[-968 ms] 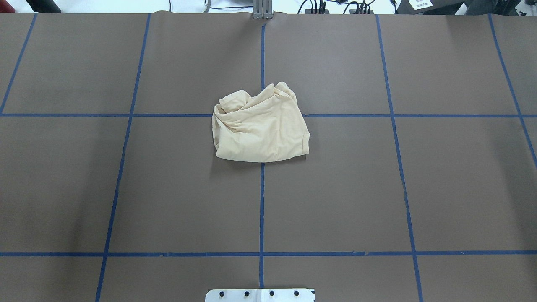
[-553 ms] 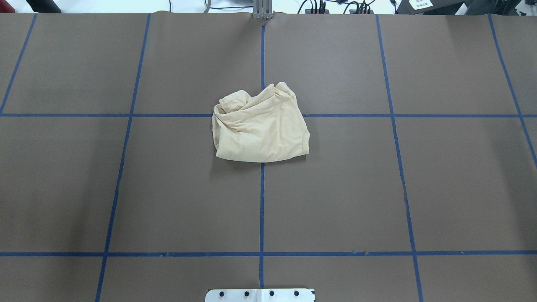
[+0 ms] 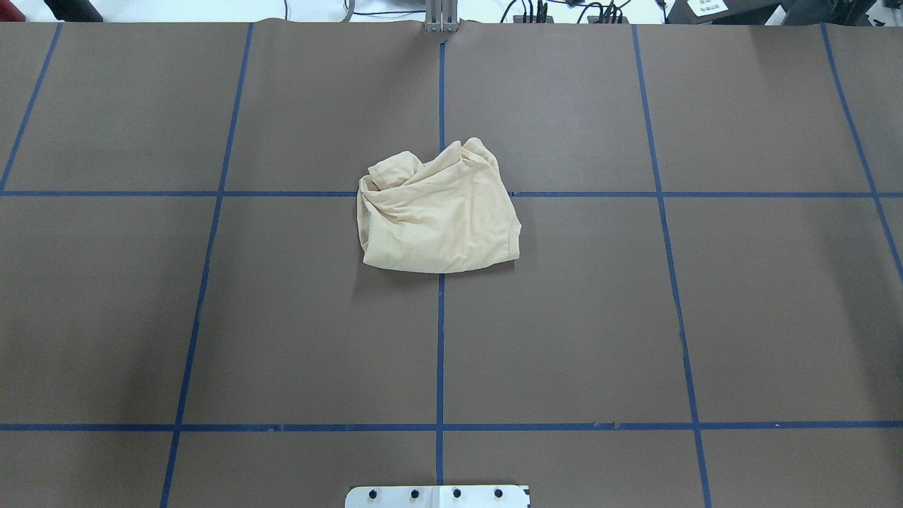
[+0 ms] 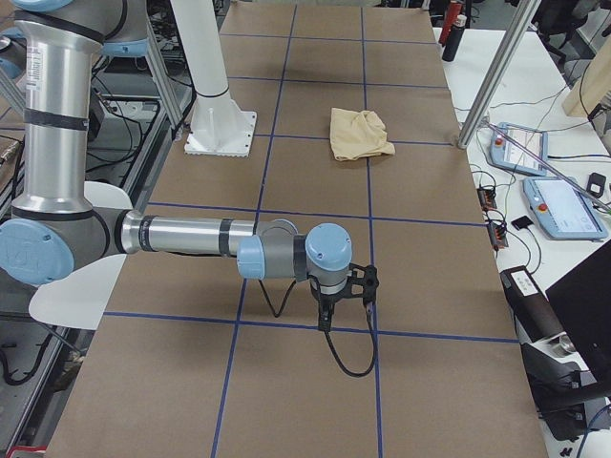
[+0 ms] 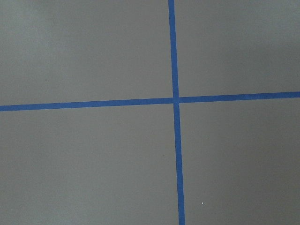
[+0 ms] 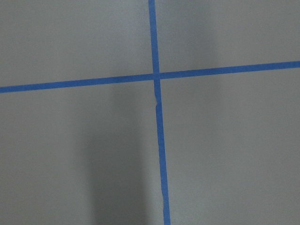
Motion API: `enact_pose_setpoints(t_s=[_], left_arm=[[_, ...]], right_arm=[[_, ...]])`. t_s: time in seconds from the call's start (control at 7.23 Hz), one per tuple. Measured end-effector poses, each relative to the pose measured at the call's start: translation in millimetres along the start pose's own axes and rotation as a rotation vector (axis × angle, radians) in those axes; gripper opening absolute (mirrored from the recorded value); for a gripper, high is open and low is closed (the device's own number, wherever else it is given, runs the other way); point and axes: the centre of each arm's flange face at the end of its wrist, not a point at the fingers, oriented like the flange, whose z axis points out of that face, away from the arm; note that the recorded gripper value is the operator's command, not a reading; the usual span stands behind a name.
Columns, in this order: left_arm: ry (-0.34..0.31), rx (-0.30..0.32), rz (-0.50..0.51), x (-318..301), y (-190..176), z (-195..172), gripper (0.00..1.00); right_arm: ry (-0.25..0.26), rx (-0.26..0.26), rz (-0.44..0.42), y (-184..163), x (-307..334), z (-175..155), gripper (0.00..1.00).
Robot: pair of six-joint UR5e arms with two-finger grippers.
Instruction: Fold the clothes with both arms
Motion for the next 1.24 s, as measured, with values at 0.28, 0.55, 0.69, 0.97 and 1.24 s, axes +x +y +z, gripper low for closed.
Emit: enact_pose_setpoints(t_s=[0.28, 0.55, 0.69, 0.97, 1.24], left_arm=[[0.000, 0.000, -0.001, 0.2, 0.0, -0.1, 1.00], [0.001, 0.001, -0.002, 0.4, 0.0, -0.2, 1.00], [0.001, 0.001, -0.001, 0.6, -0.1, -0.4, 1.00], [0.002, 0.002, -0.001, 0.9, -0.2, -0.7, 1.00], [0.002, 0.002, -0.001, 1.0, -0.2, -0.8, 1.00]], right_arm=[[-0.012, 0.030, 0.017, -0.2, -6.4, -0.1, 1.00], [-0.015, 0.023, 0.032, 6.5, -4.0, 2.9, 1.00], [-0.013, 0.015, 0.045, 12.8, -0.7, 5.2, 1.00], [-0.009, -0.007, 0.093, 24.7, 1.5, 6.7, 1.00], [0.003, -0.039, 0.133, 29.3, -9.2, -1.6, 1.00]])
